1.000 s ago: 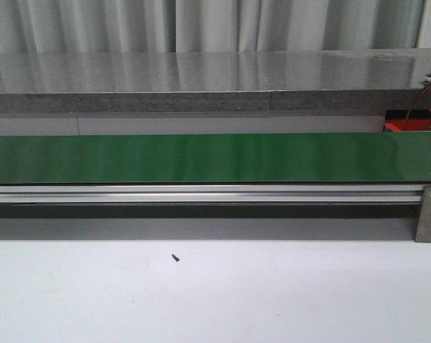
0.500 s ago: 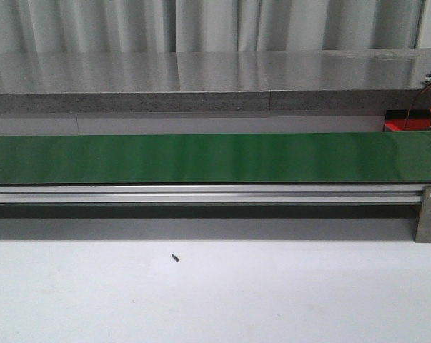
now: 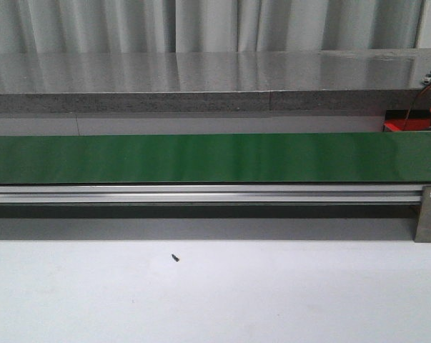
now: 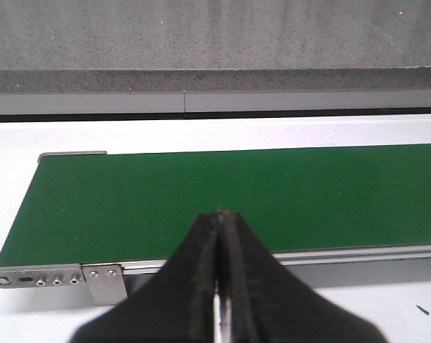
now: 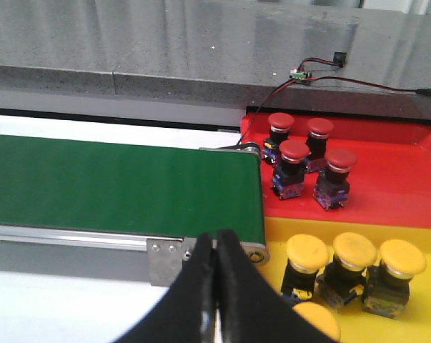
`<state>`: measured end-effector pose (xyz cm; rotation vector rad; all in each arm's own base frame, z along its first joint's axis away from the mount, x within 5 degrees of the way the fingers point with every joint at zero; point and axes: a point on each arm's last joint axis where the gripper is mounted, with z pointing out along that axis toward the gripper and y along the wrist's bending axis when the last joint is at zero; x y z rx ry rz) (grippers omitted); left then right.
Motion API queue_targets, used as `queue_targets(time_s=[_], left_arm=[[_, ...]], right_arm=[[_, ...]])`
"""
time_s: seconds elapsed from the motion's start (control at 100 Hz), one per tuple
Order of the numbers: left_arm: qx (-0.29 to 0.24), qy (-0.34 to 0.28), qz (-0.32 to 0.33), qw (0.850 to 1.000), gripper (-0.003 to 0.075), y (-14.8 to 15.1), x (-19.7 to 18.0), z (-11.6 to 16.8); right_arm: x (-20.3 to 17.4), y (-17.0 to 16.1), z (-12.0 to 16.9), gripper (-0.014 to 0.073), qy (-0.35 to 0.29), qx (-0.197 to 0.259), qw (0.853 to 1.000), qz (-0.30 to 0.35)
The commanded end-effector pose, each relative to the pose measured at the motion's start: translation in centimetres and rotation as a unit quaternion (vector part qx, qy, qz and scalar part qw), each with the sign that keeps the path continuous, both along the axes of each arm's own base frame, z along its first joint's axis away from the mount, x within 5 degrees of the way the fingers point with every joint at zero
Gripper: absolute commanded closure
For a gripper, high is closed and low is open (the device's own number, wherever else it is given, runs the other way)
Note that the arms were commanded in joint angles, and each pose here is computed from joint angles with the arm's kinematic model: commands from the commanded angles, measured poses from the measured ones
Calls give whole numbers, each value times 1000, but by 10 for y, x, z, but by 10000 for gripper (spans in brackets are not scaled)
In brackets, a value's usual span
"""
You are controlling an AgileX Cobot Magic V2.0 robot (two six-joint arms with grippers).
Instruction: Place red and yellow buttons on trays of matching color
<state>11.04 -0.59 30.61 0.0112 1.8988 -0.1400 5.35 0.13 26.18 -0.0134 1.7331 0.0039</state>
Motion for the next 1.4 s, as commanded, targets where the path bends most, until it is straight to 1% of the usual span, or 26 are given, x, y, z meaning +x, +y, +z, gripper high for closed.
queue_targets(time_s=[0.0,0.16,0.29,0.42,1.39], left_arm=[[-6,-38,12,999,740,2,2,13],[-6,-38,12,999,740,2,2,13],[-6,-38,12,999,740,2,2,13],[-6,-38,12,999,740,2,2,13],[-6,-38,12,999,740,2,2,13]], right_arm=[[-2,-1,-5,663,-59,-3,998,-4],[-6,-1,-36,663,-71,-3,997,-4],[-2,-1,-50,663,-67,-3,998,-6],[1,-1,-60,663,-83,-1,997,-7],[1,-1,-60,663,-83,-4,997,-7]])
